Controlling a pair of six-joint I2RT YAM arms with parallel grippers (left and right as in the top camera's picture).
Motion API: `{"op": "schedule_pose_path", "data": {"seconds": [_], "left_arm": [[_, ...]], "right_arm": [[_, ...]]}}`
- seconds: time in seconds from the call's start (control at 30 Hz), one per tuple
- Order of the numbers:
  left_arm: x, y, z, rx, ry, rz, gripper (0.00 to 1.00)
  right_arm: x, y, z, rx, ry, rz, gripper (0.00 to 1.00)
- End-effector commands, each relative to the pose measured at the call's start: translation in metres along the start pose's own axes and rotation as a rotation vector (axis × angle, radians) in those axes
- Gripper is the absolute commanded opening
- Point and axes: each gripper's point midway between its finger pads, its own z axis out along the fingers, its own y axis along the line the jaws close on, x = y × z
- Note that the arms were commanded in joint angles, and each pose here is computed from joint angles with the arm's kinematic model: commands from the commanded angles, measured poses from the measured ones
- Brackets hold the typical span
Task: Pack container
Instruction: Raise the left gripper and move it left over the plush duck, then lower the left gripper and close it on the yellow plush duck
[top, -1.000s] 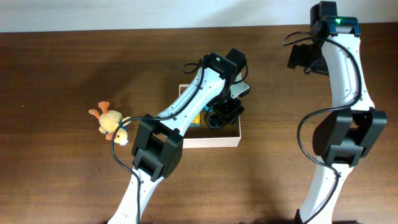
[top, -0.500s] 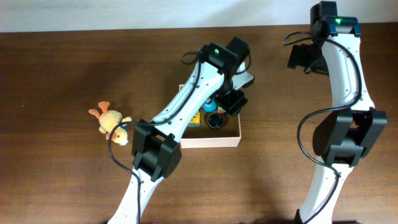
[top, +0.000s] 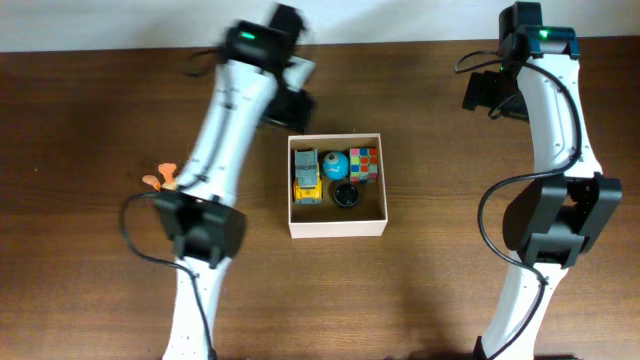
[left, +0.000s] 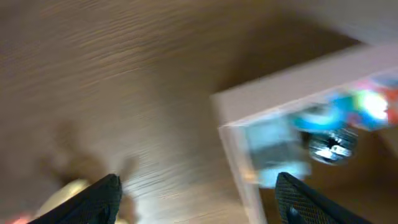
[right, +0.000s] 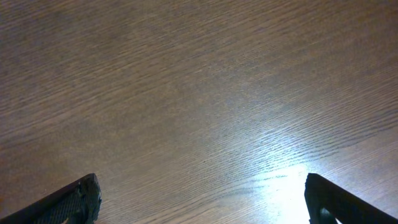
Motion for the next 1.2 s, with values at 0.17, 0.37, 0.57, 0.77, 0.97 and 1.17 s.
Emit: {"op": "schedule_pose_path", "data": {"seconds": [0.17,0.37,0.57,0.77,0.97,1.17], "left_arm": [[0.027,0.133,-0.006,-0.106,0.035,-0.338,0.85],[0.052,0.19,-0.002,-0.133,0.072,-0.466,0.84],[0.076,0.224,0.003,-0.178,0.124,-0.532,0.83],[0.077,0.214,0.008,-0.179,0.148,-0.509,0.8],[0.058,0.177,-0.03,-0.203,0.048,-0.479,0.8],[0.058,0.163,-0.086,-0.231,-0.082,-0.474,0.85]], "right_arm": [[-0.003,-0.002,-0.009,0.006,-0.024,0.009,0.99],[-0.003,-0.002,-0.009,0.006,-0.024,0.009,0.99],[-0.003,-0.002,-0.009,0.006,-0.024,0.009,0.99],[-0.003,-0.002,-0.009,0.006,-0.024,0.009,0.99],[-0.003,-0.002,-0.009,0.006,-0.024,0.009,0.99],[-0.003,-0.002,-0.009,0.006,-0.024,0.009,0.99]]}}
